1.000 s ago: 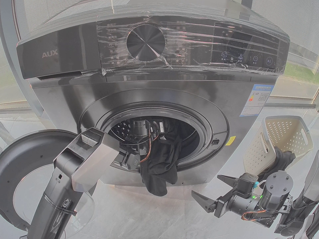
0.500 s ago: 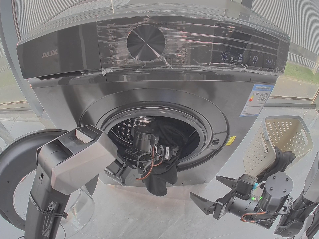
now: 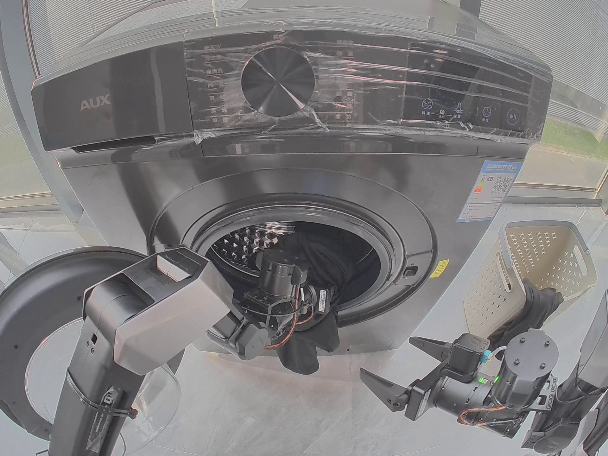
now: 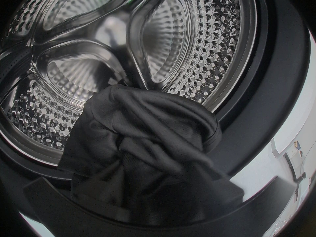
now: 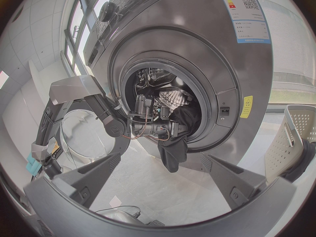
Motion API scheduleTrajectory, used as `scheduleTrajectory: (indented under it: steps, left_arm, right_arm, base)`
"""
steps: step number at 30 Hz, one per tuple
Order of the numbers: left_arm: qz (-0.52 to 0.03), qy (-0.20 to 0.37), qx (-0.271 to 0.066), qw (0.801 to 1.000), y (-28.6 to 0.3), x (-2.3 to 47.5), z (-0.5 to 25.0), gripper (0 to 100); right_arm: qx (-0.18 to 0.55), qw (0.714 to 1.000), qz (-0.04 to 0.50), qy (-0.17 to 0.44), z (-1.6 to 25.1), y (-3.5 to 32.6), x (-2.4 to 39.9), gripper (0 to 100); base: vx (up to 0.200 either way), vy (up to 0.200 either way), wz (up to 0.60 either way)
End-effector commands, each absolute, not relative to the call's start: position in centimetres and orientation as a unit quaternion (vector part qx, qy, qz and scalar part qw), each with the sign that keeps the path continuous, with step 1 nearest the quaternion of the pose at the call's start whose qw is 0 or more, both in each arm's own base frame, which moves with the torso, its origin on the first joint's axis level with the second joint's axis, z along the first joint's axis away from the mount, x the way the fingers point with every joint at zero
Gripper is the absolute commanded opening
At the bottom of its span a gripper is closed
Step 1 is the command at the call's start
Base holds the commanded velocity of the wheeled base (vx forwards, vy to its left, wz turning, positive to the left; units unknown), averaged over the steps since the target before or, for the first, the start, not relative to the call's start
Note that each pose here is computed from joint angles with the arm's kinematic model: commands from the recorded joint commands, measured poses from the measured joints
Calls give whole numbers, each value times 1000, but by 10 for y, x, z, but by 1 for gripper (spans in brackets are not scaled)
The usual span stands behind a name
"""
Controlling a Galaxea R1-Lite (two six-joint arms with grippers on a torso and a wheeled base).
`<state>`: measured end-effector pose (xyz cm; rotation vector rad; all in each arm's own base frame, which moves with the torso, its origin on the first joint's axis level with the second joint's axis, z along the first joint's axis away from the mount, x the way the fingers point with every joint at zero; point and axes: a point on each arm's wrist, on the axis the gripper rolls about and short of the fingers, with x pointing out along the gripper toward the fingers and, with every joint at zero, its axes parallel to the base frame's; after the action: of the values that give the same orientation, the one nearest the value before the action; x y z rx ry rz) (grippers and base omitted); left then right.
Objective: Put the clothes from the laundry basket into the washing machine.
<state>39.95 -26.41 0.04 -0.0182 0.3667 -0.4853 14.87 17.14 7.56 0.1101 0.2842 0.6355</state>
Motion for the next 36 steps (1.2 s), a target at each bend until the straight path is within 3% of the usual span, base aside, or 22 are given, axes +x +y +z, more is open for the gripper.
scheduleTrajectory:
  steps: [1,4,6,10,19,20,29,36]
  left_arm:
    - [-234,180,-9,955,-265,403,-1,0]
    - [-224,167,-16,960,-260,410,5,0]
    - [-186,124,-29,974,-250,431,24,0]
    - [-146,82,-44,985,-235,453,46,0]
    - [-130,63,-54,988,-227,460,55,0]
    - [-131,64,-55,988,-227,460,54,100]
    - [-158,112,-39,980,-237,428,49,100]
    - [-197,185,-8,963,-242,396,22,100]
  right_arm:
    - [54,939,311,139,75,172,149,100]
    - [55,939,312,138,76,172,149,100]
    - [55,938,312,138,76,172,149,100]
    - [54,938,312,138,76,173,149,100]
    - [54,937,315,140,75,174,148,100]
    - [56,937,315,140,75,174,148,100]
    - [59,937,314,139,76,173,148,100]
    - [59,937,315,139,76,173,148,100]
  base:
    - [0,0,0]
    - [0,0,0]
    - [0,0,0]
    - [0,0,0]
    - [0,0,0]
    - [0,0,0]
    - [0,0,0]
    - [0,0,0]
